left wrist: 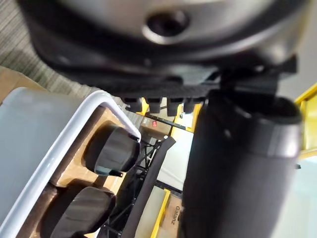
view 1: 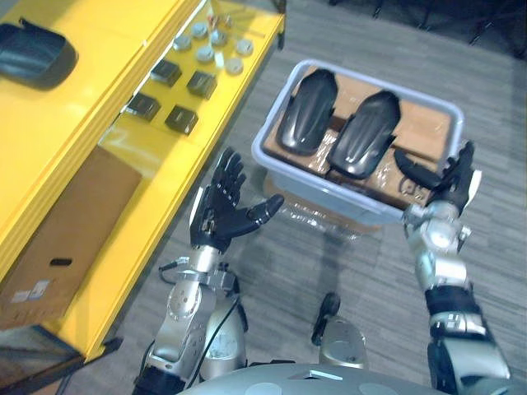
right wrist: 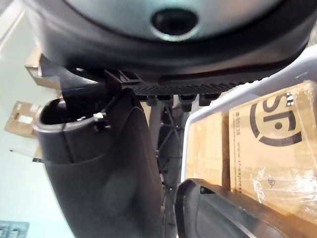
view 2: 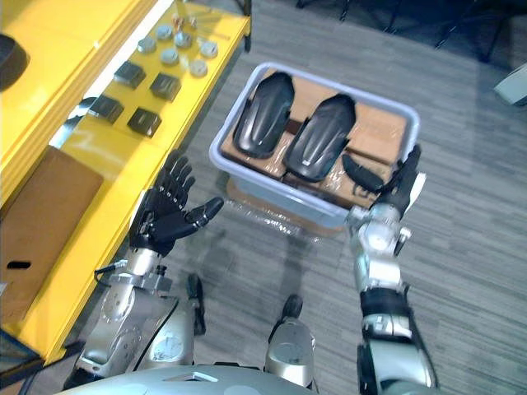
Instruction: Walk over and take three plastic housings, then place them on the shelf
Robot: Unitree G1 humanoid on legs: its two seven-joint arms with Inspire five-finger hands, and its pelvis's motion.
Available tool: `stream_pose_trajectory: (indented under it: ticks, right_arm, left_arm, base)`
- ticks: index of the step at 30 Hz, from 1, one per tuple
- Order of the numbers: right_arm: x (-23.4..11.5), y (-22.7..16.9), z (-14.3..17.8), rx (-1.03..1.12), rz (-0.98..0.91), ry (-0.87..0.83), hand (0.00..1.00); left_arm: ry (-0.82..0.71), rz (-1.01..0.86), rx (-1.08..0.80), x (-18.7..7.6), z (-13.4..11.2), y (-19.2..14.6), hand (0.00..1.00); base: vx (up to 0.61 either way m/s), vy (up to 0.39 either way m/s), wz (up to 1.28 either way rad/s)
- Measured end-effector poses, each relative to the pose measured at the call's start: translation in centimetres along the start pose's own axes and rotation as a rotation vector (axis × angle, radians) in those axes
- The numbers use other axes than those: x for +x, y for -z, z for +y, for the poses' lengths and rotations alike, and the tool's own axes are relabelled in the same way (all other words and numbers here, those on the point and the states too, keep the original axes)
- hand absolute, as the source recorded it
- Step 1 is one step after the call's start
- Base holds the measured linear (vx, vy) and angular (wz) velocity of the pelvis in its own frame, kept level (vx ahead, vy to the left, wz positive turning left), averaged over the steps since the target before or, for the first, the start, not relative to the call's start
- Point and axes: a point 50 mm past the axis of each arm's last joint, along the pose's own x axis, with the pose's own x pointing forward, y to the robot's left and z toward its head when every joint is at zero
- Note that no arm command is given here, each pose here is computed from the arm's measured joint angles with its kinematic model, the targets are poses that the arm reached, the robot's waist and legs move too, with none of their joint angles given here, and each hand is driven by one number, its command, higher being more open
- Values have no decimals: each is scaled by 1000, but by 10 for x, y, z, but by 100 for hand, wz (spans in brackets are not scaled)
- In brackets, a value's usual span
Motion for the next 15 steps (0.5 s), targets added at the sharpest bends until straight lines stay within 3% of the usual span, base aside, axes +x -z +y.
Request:
stream_pose_trajectory:
  ticks: [10, 15]
  right_arm:
    - [55, -80, 18, -20, -94, 18, 100]
    - [68, -84, 13, -86, 9, 69, 100]
  left_arm:
    - [88, 108, -43, 14, -26, 33, 100]
    - [107, 129, -57, 20, -37, 41, 100]
  base:
    - [-68, 32, 2]
    - [-10, 5, 0]
